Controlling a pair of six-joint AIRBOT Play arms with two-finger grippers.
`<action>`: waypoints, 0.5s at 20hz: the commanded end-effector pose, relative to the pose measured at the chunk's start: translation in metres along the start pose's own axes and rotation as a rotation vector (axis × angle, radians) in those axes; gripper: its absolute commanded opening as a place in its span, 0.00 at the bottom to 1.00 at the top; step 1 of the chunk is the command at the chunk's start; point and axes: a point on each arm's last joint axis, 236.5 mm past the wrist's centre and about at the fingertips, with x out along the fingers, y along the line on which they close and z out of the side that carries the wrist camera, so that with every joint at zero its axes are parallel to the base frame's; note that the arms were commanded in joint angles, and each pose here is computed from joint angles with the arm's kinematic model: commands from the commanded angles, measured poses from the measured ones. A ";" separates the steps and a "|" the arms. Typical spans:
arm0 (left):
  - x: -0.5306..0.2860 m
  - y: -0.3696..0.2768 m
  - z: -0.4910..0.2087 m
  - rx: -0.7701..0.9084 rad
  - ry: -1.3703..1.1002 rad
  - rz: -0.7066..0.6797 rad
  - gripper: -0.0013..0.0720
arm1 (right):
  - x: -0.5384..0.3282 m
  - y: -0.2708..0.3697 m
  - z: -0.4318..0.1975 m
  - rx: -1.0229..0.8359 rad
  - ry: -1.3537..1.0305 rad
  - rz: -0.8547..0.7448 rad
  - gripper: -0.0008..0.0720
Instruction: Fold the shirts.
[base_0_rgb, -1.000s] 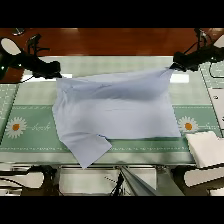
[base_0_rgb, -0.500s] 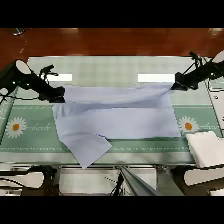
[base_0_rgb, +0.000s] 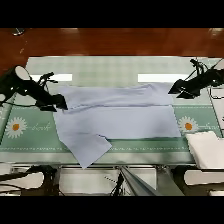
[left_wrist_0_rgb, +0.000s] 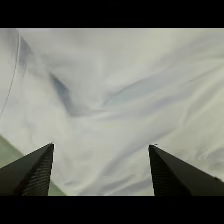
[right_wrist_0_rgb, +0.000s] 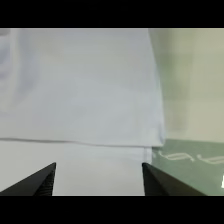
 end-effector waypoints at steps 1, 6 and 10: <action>-0.001 0.030 -0.050 -0.036 0.022 0.050 0.98 | -0.029 -0.027 -0.023 0.036 -0.109 -0.078 0.87; 0.030 0.035 -0.116 -0.337 -0.123 -0.183 0.98 | -0.002 0.007 -0.102 0.139 -0.282 0.094 0.87; 0.046 -0.005 -0.119 -0.417 -0.172 -0.402 0.98 | 0.014 0.033 -0.135 0.187 -0.290 0.222 0.86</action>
